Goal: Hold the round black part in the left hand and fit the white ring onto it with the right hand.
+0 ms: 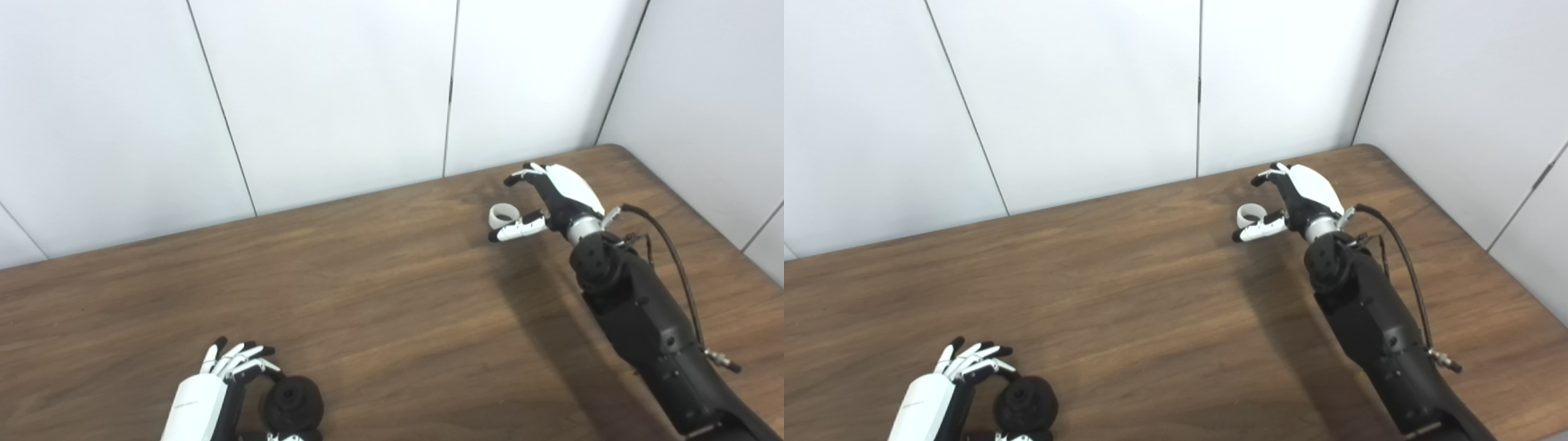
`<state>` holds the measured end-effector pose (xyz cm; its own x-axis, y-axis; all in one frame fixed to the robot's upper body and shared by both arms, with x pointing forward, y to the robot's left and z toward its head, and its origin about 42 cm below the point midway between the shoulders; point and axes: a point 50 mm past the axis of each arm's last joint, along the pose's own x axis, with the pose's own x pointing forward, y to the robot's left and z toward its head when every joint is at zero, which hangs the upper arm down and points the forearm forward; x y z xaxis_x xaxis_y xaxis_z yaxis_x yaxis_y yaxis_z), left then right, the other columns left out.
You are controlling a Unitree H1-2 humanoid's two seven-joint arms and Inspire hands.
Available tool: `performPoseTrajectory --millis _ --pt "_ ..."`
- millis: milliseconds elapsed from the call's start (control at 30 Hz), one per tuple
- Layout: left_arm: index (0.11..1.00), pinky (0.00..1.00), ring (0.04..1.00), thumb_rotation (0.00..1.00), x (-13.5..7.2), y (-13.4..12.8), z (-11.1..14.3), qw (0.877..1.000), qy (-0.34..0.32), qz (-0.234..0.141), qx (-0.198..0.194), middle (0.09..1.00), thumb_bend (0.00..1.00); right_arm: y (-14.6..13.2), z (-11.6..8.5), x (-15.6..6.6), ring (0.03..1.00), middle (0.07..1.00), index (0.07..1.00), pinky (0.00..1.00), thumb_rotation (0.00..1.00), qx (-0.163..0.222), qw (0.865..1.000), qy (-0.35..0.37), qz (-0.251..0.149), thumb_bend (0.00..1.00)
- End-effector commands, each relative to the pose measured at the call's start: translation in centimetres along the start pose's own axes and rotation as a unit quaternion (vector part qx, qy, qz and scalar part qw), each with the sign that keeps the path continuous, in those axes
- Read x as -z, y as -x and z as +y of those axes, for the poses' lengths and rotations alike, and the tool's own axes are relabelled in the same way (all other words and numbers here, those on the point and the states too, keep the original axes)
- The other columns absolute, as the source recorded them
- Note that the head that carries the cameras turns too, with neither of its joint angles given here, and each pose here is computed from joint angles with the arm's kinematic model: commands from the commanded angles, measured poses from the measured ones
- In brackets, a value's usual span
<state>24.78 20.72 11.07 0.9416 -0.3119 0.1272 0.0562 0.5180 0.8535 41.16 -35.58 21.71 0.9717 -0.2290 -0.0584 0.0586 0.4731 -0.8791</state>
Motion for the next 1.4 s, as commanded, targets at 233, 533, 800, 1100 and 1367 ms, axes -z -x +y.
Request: performPoseTrajectory --millis 233,533,800,1100,1367 --pt "0.483 1.0 0.876 0.05 0.7 1.5 -0.1 1.0 -0.008 0.016 0.018 0.792 0.52 -1.8 -2.9 -1.0 1.0 0.949 0.783 0.99 0.32 0.023 1.0 0.003 0.002 0.81" --pt "0.483 1.0 0.878 0.05 0.6 1.6 0.0 1.0 -0.009 0.018 0.02 0.792 0.52 -2.5 -2.3 -0.8 1.0 0.938 0.764 0.99 0.31 0.011 1.0 0.005 0.016 0.79" --pt "0.483 1.0 0.876 0.05 0.5 1.6 0.0 1.0 -0.006 0.016 0.019 0.788 0.52 -3.0 -2.0 -0.8 1.0 0.936 0.749 1.0 0.31 0.006 1.0 0.015 0.021 0.79" --pt "0.483 1.0 0.879 0.05 0.3 1.7 0.0 1.0 -0.004 0.016 0.02 0.79 0.52 -3.4 -1.4 -1.0 1.0 0.932 0.737 1.0 0.31 0.0 0.999 0.022 0.025 0.8" --pt "0.483 1.0 0.883 0.05 0.2 1.6 -0.1 1.0 -0.005 0.019 0.023 0.791 0.52 -3.5 -1.3 -1.0 1.0 0.931 0.729 1.0 0.31 0.0 0.999 0.023 0.027 0.8"
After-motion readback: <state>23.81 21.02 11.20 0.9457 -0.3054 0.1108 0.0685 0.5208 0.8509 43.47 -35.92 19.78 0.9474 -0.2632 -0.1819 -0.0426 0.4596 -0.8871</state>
